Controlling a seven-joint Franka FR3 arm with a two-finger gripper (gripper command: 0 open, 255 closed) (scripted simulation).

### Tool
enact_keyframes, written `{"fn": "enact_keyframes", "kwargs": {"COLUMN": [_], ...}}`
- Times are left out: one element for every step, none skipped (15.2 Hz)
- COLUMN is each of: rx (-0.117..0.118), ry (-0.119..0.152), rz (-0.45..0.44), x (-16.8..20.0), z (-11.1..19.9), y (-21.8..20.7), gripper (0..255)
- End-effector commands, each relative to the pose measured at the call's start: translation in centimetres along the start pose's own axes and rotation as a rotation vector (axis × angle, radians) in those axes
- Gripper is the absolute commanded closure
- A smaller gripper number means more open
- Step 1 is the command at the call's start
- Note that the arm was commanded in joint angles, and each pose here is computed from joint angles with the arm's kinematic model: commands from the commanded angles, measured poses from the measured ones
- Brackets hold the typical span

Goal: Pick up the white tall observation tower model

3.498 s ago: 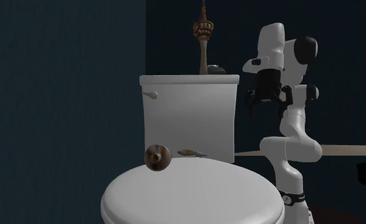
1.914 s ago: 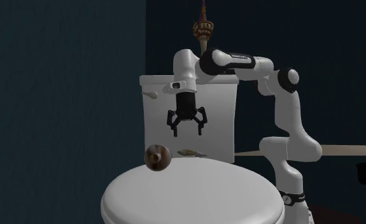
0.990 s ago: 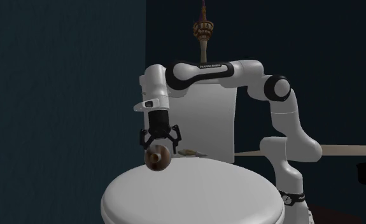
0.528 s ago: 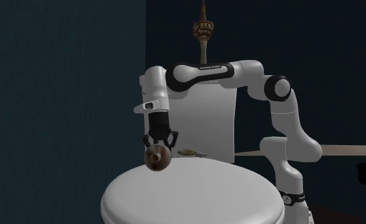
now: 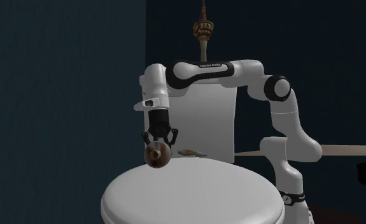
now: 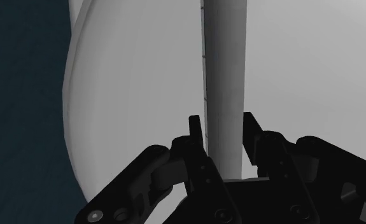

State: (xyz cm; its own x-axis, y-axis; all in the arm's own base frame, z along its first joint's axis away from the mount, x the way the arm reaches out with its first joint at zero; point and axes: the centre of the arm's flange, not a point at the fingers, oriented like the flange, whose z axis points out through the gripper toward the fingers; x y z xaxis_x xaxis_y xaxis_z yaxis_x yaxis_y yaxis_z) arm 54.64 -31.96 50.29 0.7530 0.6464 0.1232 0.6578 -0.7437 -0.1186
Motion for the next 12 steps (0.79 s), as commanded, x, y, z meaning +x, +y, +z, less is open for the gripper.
{"fn": "enact_keyframes", "kwargs": {"rx": [0.000, 0.000, 0.000, 0.000, 0.000, 0.000, 0.000, 0.000, 0.000, 0.000, 0.000, 0.000], "ry": [0.000, 0.000, 0.000, 0.000, 0.000, 0.000, 0.000, 0.000, 0.000, 0.000, 0.000, 0.000], "rz": [0.000, 0.000, 0.000, 0.000, 0.000, 0.000, 0.000, 0.000, 0.000, 0.000, 0.000, 0.000], "x": [0.2, 0.2, 0.3, 0.4, 0.4, 0.5, 0.5, 0.6, 0.7, 0.7, 0.8, 0.9], "z": [-1.1, -1.6, -2.1, -2.6, -3.2, -3.7, -4.2, -4.7, -5.2, -5.8, -6.3, -6.8], "y": [-0.2, -0.2, -0.3, -0.3, -0.4, -0.5, -0.5, -0.6, -0.7, -0.7, -0.8, -0.8], "gripper": [255, 255, 255, 255, 255, 255, 255, 255, 255, 255, 255, 255]}}
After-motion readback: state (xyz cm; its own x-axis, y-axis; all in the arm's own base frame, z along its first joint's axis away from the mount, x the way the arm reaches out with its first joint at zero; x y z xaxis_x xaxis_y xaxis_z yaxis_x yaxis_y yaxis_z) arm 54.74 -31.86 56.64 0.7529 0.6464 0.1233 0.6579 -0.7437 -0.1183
